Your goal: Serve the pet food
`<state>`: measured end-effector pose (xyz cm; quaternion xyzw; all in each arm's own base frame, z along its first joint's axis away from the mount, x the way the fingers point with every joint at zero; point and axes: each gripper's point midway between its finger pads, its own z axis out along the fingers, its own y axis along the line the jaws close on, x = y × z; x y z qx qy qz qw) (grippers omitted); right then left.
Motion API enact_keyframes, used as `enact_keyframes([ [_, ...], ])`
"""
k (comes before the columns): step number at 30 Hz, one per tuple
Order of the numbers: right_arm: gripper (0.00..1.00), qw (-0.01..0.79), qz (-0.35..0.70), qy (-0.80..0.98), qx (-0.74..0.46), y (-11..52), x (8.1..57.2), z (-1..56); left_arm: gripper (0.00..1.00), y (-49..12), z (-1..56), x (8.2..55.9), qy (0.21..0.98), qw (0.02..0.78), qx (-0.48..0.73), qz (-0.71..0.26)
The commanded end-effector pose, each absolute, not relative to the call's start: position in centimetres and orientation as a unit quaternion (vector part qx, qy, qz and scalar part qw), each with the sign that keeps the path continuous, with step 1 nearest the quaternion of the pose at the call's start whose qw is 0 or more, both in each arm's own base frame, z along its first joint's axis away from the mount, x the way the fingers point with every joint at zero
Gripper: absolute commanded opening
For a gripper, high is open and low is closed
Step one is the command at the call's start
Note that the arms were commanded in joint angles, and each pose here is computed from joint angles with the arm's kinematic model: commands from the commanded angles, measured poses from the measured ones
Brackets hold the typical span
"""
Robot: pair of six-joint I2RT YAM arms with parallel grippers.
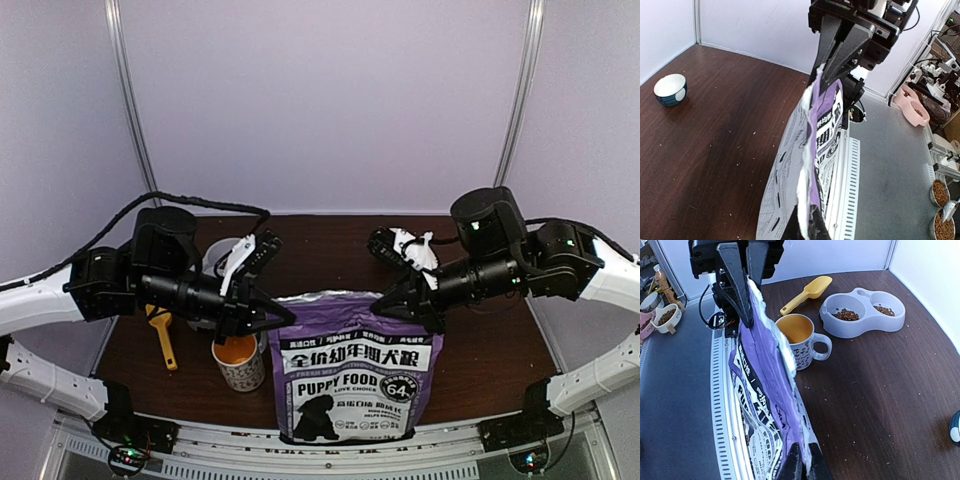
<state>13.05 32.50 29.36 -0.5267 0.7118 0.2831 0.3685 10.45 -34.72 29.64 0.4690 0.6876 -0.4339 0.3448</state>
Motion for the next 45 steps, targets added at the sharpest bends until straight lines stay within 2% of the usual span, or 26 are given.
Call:
enact_keyframes([
  [1, 0.12, 0.331, 0.140, 0.792, -0.494, 25.6, 15.5, 25.1, 0.00, -32.4, 34.0, 10.7, 0.658, 0.411, 0.451, -0.442],
  [3, 0.12, 0.331, 0.133, 0.795, -0.491, 25.1, 15.7, 25.0, 0.00, -32.1, 34.1, 10.7, 0.658, 0.414, 0.449, -0.441],
  [5, 0.00, 0.327, 0.131, 0.797, -0.490, 24.7, 15.6, 24.6, 0.00, -31.9, 34.1, 10.7, 0.658, 0.416, 0.448, -0.440],
  [14, 0.00, 0.342, 0.136, 0.807, -0.463, 24.3, 16.3, 24.1, 0.00, -31.7, 33.9, 10.7, 0.660, 0.418, 0.446, -0.438],
  [16, 0.12, 0.353, 0.160, 0.805, -0.449, 24.5, 16.3, 24.7, 0.00, -31.8, 33.8, 10.7, 0.659, 0.415, 0.448, -0.440],
  [20, 0.49, 0.370, 0.257, 0.788, -0.420, 25.6, 15.8, 26.1, 0.00, -32.4, 33.5, 10.4, 0.658, 0.403, 0.452, -0.449],
  [22, 0.64, 0.383, 0.310, 0.771, -0.403, 26.0, 15.4, 27.3, 0.00, -32.6, 33.4, 10.4, 0.656, 0.399, 0.454, -0.451],
  [24, 0.73, 0.392, 0.364, 0.750, -0.388, 26.6, 14.9, 28.5, 0.00, -32.8, 33.4, 10.4, 0.656, 0.398, 0.454, -0.452],
  [27, 0.78, 0.419, 0.434, 0.711, -0.361, 26.9, 14.9, 30.6, 0.00, -32.9, 33.6, 10.4, 0.654, 0.399, 0.454, -0.454],
  [40, 0.82, 0.437, 0.551, 0.626, -0.338, 27.2, 14.5, 32.5, 0.00, -33.0, 33.8, 10.5, 0.657, 0.397, 0.453, -0.454],
  [43, 0.79, 0.431, 0.555, 0.621, -0.347, 27.6, 14.5, 32.5, 0.00, -33.0, 33.8, 10.5, 0.657, 0.396, 0.453, -0.454],
  [45, 0.73, 0.419, 0.561, 0.621, -0.354, 28.0, 14.4, 32.4, 0.00, -33.0, 33.9, 10.5, 0.657, 0.396, 0.453, -0.454],
])
